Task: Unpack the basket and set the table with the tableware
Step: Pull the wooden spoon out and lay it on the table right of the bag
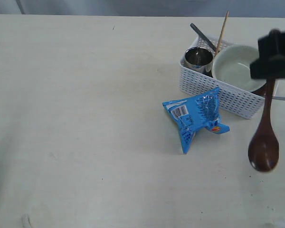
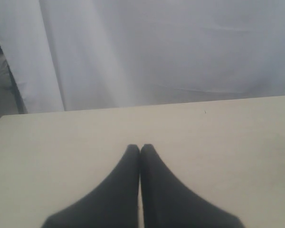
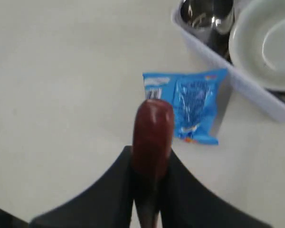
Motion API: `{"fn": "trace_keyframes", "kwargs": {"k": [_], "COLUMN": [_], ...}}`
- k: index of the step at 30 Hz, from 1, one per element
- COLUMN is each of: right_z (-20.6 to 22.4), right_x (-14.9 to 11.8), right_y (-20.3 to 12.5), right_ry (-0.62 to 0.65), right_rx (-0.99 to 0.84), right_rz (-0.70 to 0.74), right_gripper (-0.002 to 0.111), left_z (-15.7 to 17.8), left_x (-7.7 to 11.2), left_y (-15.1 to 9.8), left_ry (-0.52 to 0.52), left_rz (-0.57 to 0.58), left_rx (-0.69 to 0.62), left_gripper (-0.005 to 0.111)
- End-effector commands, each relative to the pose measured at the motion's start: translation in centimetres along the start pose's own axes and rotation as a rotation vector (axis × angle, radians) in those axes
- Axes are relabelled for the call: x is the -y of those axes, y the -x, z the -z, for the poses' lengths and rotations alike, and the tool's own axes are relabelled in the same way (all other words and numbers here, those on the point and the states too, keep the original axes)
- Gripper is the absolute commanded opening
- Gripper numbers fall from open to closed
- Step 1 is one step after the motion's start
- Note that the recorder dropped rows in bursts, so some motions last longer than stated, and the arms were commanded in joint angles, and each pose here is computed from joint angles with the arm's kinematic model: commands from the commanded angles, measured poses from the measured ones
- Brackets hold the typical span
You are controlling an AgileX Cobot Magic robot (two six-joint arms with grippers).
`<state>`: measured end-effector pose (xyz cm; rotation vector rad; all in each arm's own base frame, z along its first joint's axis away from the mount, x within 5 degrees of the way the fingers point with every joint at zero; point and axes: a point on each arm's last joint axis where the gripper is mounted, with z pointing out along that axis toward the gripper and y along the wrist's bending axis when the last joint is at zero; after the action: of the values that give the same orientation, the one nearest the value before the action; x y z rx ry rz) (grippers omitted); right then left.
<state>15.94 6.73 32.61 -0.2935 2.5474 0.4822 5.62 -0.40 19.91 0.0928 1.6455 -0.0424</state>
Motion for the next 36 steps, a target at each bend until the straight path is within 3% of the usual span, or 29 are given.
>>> {"fn": "trace_keyframes", "kwargs": {"k": [1,7,24,36], "right_z": [-2.4,-4.9,-14.3,-14.6], "right_x": [1.0,1.7,3.9,5.9], "right_y": [-2.9,-3.6,-2.7,-3.1], "right_ry": [-0.012,-0.014,0.001,0.025], "right_rx": [-0.13,-0.296,-0.477,-0.532], "right_rz": [-0.019,0.007,-0.064,-0.098], "right_gripper": [0.0,0.0,0.0,0.0], "left_z": [0.0,0.0,0.0,0.0], "left_x": [0.0,0.0,0.0,0.0], "left_y": [-0.1,-0.1,-0.1,-0.1], "left_ry": [0.003,0.003,0.003,0.003], "left_rz": [0.008,0.008,0.008,0.008], "left_rx": [0.0,0.0,0.0,0.0], "left_gripper": [0.0,0.0,0.0,0.0]}}
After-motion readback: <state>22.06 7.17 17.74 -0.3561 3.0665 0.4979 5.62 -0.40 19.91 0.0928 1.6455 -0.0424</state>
